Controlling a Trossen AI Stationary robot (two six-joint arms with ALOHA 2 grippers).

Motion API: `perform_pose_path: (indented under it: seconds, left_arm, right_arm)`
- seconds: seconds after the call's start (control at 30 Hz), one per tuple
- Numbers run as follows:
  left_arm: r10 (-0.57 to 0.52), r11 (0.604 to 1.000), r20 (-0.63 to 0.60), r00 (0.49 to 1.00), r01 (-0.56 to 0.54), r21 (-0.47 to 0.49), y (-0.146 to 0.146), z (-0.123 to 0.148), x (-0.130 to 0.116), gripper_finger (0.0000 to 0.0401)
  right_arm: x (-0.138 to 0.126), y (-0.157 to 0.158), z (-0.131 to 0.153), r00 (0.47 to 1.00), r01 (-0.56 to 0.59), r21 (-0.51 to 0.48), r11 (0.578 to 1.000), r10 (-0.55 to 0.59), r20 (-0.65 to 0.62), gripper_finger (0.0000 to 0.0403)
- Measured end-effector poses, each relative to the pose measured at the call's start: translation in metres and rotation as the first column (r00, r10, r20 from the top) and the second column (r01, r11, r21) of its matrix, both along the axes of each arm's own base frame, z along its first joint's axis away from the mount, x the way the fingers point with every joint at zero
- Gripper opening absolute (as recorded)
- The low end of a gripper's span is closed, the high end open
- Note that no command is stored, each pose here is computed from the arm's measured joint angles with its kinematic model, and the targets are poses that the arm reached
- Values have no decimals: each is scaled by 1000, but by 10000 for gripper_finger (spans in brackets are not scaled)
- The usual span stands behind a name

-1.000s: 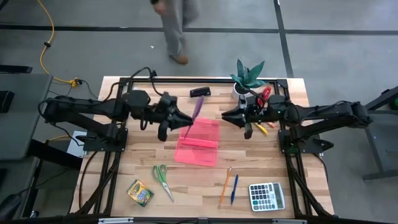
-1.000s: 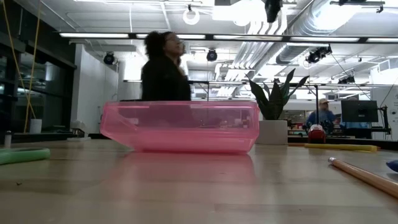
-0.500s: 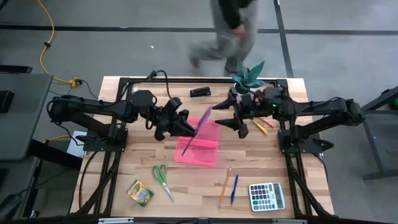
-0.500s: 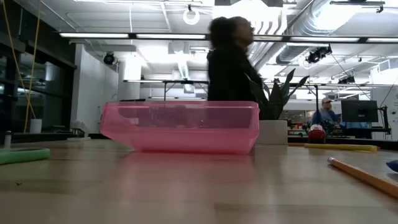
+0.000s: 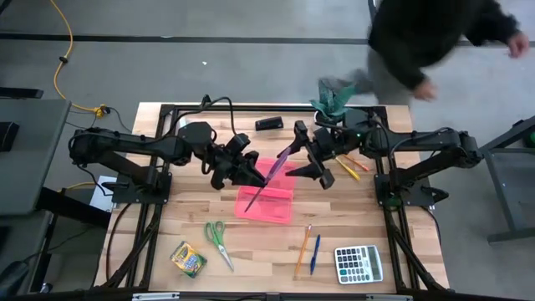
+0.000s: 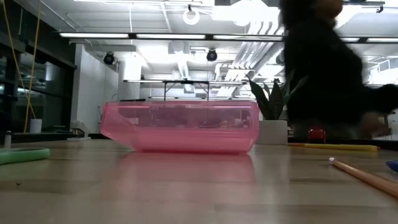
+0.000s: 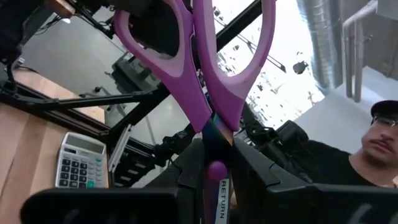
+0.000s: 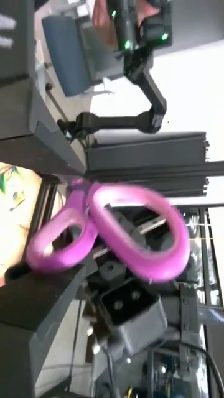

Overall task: Pick & place school supplies into a supply box
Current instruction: Put the purple scissors into the pink supply box

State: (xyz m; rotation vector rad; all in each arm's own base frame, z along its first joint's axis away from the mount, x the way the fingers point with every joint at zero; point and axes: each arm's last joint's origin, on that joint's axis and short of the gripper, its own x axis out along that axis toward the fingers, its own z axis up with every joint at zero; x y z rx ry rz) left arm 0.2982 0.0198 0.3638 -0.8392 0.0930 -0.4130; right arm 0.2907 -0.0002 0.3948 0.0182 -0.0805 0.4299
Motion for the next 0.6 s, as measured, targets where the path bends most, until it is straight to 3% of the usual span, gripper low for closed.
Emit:
perform_pose_path:
  seconds: [0.17,0.47,0.6]
  left_arm:
    - [9,1000,1,1000,-9,3,4,0,0,47]
    - [-4,1000,1,1000,4,9,4,0,-1,49]
    - [8,1000,-3,1000,-8,6,9,0,-2,74]
  right_arm:
    - [0,0,0,1000,9,9,1000,-9,-2,175]
    - [-2,-1,1,1000,-15,17,1000,15,-10,17]
    - [-6,-6,2,999,-26,29,999,27,-23,19]
